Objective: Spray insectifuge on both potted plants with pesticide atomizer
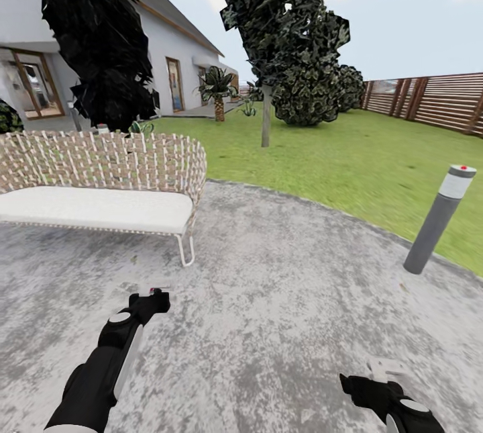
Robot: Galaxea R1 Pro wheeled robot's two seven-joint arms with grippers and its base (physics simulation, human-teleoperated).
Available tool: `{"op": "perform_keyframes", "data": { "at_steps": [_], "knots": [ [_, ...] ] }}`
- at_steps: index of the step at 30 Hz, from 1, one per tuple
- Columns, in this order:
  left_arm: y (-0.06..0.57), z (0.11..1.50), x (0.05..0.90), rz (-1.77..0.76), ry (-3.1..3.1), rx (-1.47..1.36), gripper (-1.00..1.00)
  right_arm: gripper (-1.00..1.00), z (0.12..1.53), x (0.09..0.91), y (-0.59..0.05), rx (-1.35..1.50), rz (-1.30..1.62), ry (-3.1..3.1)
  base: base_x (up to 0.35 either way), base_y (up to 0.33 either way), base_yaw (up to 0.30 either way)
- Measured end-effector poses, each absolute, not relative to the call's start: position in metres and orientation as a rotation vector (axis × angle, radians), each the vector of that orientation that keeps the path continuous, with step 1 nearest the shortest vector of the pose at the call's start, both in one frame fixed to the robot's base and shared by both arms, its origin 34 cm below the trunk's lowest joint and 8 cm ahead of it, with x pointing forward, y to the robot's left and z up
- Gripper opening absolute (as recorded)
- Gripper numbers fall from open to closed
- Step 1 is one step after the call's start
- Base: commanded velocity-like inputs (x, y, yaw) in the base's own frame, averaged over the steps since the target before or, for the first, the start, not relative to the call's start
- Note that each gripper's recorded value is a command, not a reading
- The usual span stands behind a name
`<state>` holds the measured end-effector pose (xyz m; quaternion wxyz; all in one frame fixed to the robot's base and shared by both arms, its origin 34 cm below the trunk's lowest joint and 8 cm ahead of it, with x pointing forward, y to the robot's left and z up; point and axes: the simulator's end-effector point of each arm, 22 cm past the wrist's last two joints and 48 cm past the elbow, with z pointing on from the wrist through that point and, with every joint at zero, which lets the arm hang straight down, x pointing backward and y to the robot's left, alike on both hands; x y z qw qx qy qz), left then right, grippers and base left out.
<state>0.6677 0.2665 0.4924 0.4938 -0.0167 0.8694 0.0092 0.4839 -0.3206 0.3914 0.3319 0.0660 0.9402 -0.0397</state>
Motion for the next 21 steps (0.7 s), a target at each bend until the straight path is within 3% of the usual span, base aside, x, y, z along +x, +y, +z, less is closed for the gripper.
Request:
{"op": "perform_keyframes", "data": {
  "at_steps": [21],
  "knots": [
    [0.2662,0.4921,0.6677,0.022,2.109,-0.040,-1.00,1.00,0.3918,0.4839,-0.3222,0.174,-0.108,2.456,0.012,0.000,0.257]
  ]
}}
